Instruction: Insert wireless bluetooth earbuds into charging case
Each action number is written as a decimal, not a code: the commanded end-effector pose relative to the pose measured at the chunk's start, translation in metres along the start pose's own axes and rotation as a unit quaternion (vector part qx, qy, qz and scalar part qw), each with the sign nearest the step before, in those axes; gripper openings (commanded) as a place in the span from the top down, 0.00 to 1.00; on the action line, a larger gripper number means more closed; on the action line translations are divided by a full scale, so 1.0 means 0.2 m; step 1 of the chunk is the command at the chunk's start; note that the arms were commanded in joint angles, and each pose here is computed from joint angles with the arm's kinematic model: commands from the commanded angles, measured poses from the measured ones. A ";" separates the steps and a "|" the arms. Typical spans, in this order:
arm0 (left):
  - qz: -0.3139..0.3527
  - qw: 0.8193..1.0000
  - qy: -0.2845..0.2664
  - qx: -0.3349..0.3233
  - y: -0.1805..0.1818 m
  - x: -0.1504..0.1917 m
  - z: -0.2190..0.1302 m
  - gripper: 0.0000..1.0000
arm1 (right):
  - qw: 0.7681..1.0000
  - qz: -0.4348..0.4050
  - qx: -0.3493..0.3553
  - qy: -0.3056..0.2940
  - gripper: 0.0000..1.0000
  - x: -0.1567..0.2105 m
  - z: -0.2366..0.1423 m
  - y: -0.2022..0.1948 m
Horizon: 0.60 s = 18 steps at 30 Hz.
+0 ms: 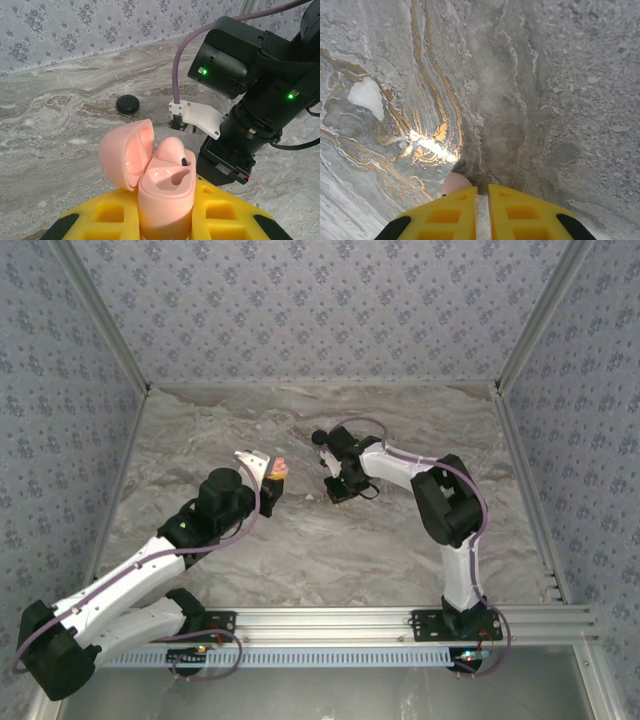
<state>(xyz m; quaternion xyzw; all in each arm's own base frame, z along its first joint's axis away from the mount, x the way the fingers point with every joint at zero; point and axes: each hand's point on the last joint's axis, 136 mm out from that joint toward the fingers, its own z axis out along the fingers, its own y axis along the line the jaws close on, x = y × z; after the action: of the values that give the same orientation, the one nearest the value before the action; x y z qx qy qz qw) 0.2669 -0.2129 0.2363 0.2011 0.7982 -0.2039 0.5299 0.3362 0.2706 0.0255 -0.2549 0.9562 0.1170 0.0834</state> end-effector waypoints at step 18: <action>0.000 0.999 -0.041 0.008 -0.02 -0.15 -0.04 0.83 | 1.000 -0.003 -0.004 -0.019 0.62 -0.06 -0.16 0.10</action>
<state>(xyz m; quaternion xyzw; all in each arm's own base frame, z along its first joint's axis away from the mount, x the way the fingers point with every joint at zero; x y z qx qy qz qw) 0.2673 -0.2133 0.2397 0.2004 0.7963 -0.2053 0.5326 0.3367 0.2756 0.0569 -0.2535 0.9535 0.1175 0.1128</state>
